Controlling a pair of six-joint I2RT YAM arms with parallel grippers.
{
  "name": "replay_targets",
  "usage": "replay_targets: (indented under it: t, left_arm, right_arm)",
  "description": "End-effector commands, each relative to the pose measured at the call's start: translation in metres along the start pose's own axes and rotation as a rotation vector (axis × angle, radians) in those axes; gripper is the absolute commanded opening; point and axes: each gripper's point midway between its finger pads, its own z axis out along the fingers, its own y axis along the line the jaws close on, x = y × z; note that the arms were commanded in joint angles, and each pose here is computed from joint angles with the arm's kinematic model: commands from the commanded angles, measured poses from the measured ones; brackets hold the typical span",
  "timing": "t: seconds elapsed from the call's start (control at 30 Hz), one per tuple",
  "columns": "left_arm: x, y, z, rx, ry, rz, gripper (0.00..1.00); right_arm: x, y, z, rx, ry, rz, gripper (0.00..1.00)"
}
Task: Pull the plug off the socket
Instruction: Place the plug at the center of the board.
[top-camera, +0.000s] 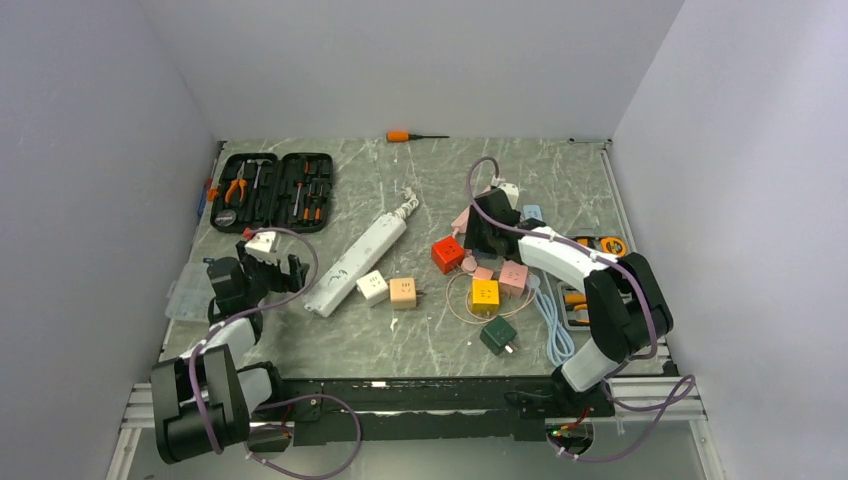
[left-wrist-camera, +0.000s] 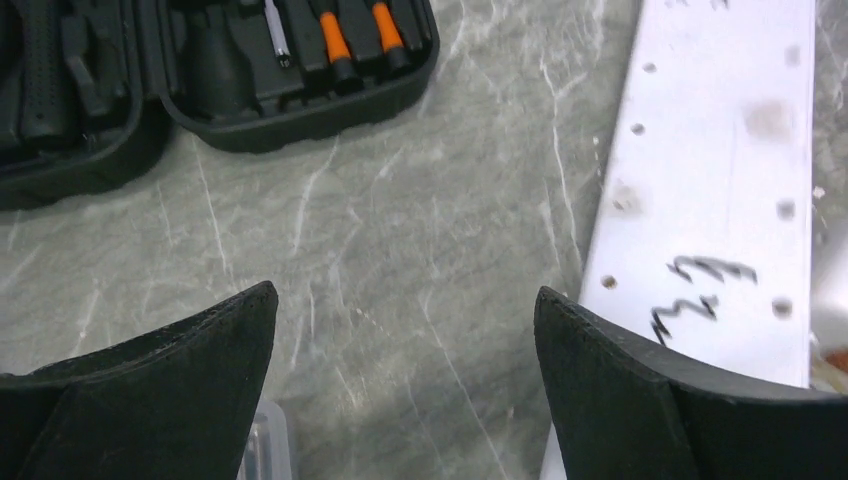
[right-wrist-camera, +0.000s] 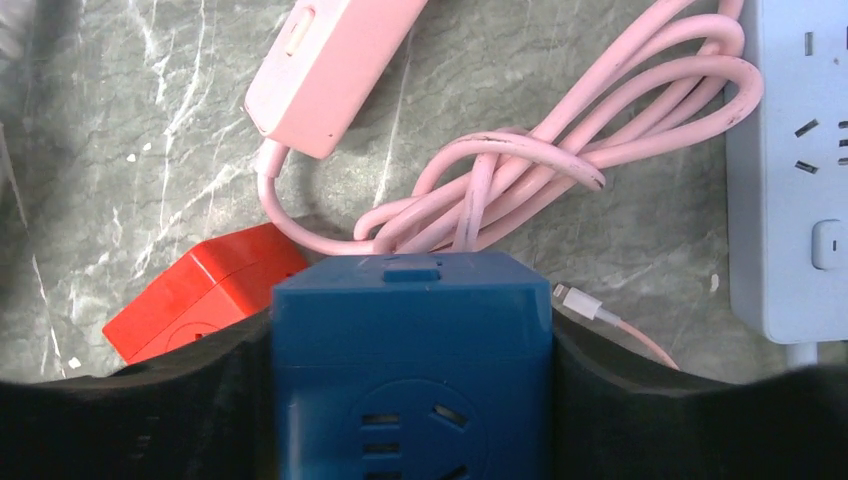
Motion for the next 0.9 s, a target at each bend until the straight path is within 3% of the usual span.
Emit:
replay_targets:
  t: [0.0, 0.1, 0.27, 0.5, 0.63, 0.73, 0.8, 0.87]
  left_arm:
    - [-0.068, 0.016, 0.006, -0.041, -0.255, 0.062, 0.99]
    - [-0.064, 0.03, 0.012, -0.089, -0.21, 0.012, 0.99]
    - [-0.074, 0.028, 0.014, -0.065, -0.269, 0.061, 0.99]
    - [-0.072, 0.038, 0.02, -0.097, -0.227, 0.021, 0.99]
    - [-0.071, 0.036, 0.015, -0.116, -0.278, -0.009, 0.99]
    - [-0.074, 0.019, 0.014, -0.106, -0.364, 0.095, 0.99]
    - [-0.061, 0.015, 0.019, -0.135, -0.323, 0.129, 0.99]
    - [-0.071, 0.014, 0.024, -0.134, -0.355, 0.143, 0.99]
  right_arm:
    - [-0.026, -0.003, -0.016, 0.021, -0.109, -0.008, 0.75]
    - [-0.036, -0.004, -0.027, 0.026, -0.139, -0.014, 0.82]
    - [-0.059, 0.01, -0.048, 0.012, -0.207, -0.036, 0.93]
    - [-0.081, 0.075, -0.085, -0.093, -0.309, -0.155, 0.94]
    - [-0.08, 0.12, -0.094, -0.215, -0.318, -0.206, 0.94]
    - [-0.075, 0.149, -0.092, -0.3, -0.289, -0.237, 0.94]
    - [-0.075, 0.169, -0.092, -0.353, -0.282, -0.261, 0.94]
    - [-0.071, 0.189, -0.09, -0.409, -0.271, -0.295, 0.95]
